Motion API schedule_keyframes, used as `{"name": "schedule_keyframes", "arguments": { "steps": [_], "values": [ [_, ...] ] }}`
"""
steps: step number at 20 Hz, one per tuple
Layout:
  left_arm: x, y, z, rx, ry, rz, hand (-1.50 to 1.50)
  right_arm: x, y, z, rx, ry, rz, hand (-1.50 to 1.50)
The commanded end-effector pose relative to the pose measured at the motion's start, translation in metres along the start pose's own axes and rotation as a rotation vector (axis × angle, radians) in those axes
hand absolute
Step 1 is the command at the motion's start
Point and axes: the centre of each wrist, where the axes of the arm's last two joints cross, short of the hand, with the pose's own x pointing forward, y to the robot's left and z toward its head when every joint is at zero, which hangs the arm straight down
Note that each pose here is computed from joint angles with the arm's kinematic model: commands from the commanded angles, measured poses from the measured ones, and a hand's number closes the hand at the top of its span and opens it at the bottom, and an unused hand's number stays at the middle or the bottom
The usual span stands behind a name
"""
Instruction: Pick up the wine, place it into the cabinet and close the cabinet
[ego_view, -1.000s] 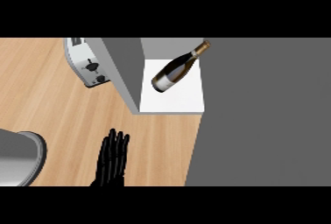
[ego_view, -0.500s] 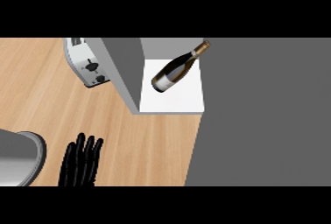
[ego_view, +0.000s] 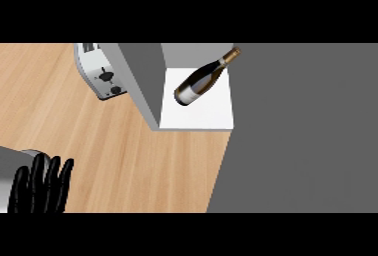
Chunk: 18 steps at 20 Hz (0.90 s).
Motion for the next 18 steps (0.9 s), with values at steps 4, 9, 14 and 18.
{"name": "schedule_keyframes", "arguments": {
  "steps": [4,9,14,18],
  "values": [
    [0.021,0.029,-0.004,0.017,-0.004,0.002,-1.5,0.032,0.039,0.026,0.172,-0.095,0.013,1.5],
    [0.025,0.065,0.001,0.023,0.019,-0.023,-1.5,0.036,0.06,0.015,0.169,-0.117,-0.02,1.5],
    [0.04,0.075,-0.015,0.029,0.019,-0.02,-1.5,0.031,0.085,0.002,0.183,-0.11,-0.047,1.5],
    [0.043,0.085,-0.025,-0.003,-0.01,-0.033,-1.5,0.033,0.087,-0.003,0.141,-0.142,-0.015,1.5]
  ]
}}
